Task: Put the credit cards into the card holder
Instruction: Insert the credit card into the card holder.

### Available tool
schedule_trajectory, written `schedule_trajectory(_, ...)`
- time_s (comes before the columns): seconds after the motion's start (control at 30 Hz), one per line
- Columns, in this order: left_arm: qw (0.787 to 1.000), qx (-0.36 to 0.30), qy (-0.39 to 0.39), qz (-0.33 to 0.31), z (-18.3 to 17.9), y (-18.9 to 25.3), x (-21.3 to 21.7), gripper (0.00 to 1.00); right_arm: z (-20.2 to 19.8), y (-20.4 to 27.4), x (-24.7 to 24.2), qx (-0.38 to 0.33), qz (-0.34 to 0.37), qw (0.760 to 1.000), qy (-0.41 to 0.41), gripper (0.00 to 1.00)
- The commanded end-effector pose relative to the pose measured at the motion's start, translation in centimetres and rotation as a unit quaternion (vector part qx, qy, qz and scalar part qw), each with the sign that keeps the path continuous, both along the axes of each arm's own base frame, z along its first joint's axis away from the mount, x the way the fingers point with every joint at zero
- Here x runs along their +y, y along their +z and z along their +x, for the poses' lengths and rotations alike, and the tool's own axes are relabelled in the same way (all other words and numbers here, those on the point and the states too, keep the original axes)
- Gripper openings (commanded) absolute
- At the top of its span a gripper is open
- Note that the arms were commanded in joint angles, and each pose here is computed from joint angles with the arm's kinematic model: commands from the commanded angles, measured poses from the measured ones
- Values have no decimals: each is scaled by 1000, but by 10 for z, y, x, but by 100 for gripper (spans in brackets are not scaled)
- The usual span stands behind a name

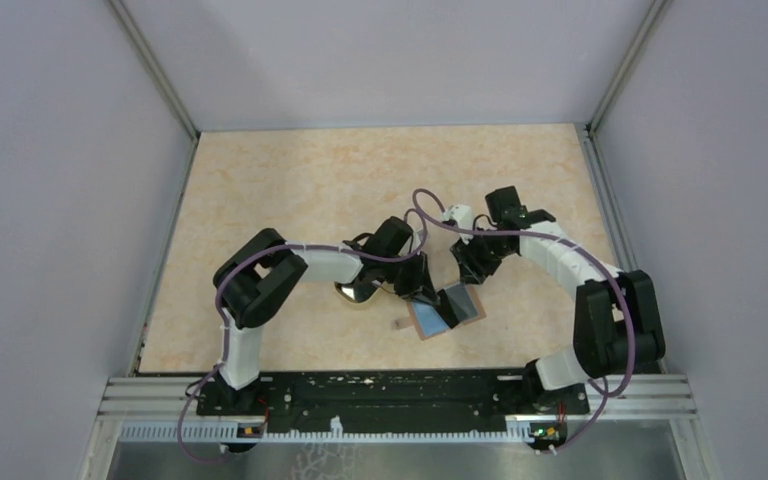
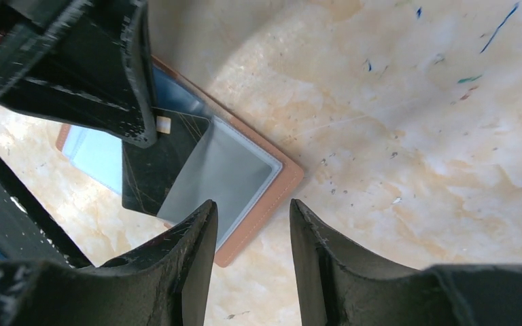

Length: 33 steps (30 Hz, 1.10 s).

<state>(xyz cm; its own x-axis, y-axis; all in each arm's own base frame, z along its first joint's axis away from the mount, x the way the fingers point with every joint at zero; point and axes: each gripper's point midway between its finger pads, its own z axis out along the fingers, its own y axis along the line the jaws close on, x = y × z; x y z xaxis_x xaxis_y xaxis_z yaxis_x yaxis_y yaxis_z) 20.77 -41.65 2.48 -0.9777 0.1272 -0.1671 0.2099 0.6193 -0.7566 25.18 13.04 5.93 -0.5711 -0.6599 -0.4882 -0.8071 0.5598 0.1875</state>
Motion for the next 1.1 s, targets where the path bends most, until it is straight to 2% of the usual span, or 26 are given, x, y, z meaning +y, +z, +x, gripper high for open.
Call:
schedule_trajectory(0.0,999,10,-5,54,-5,-29,12,21,8,29,17,-64,49,996,25,44)
schedule_trajectory(0.2,997,23,-9,77,-6,-34,15,21,5,60,29,-131,99,985,60,44)
schedule_trajectory(0.4,995,34,-12,96,-6,-39,18,21,-10,96,43,-224,162,954,117,44)
schedule_trajectory(0.53,993,50,-18,106,-9,-45,22,20,-19,104,46,-259,180,938,144,44)
schedule_trajectory(0.73,992,65,-21,108,-14,-47,24,18,-34,92,49,-276,184,919,213,44)
schedule_trajectory(0.87,991,71,-21,111,-16,-47,25,16,-40,86,48,-296,179,907,239,47)
schedule_trajectory(1.07,990,83,-24,114,-20,-46,27,14,-42,51,40,-301,116,898,298,44)
